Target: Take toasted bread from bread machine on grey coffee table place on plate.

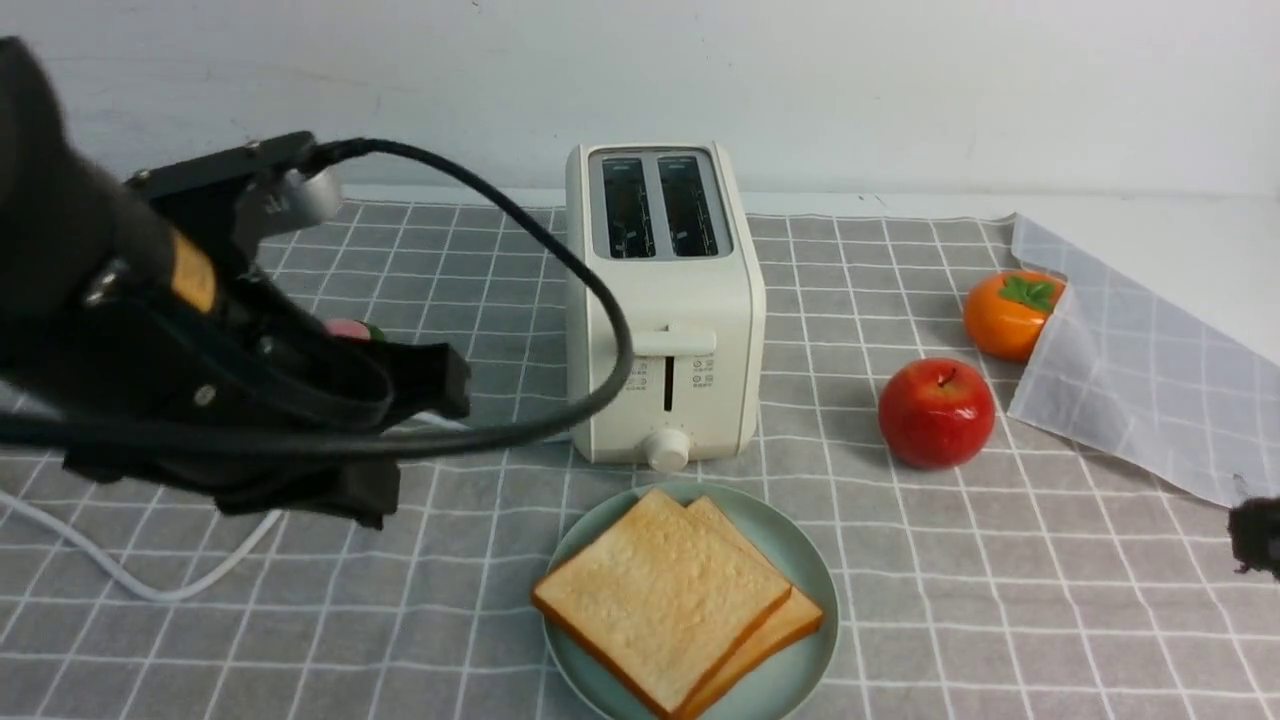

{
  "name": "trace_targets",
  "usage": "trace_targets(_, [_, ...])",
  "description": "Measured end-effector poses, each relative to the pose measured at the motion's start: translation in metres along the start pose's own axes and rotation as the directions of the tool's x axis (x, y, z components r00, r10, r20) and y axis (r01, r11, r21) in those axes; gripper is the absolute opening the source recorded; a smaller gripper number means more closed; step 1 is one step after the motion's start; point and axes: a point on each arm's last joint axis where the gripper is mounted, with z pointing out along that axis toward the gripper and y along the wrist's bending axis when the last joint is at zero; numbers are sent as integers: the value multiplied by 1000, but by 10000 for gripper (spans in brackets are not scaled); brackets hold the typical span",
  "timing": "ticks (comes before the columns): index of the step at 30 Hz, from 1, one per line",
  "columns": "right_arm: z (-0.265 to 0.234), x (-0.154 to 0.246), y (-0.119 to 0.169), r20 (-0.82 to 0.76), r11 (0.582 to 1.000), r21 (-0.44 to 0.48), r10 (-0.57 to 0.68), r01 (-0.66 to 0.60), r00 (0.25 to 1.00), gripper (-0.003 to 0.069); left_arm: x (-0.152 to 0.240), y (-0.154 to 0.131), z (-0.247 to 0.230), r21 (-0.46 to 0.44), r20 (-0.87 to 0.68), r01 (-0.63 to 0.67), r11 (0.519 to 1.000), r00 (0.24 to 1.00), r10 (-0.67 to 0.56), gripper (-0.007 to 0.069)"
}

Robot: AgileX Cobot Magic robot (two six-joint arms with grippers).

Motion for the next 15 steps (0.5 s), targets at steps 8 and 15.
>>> trace_targets(8, [23,118,-19,150,1000,13,21,-23,988,-13,80,42,-25,111,-16,3,994,1000,-1,-14])
trace_targets(15, [17,115,-25,442,996,20,65,-82,895,-8,124,74,-30,208,139,-29,978,990,0,-14])
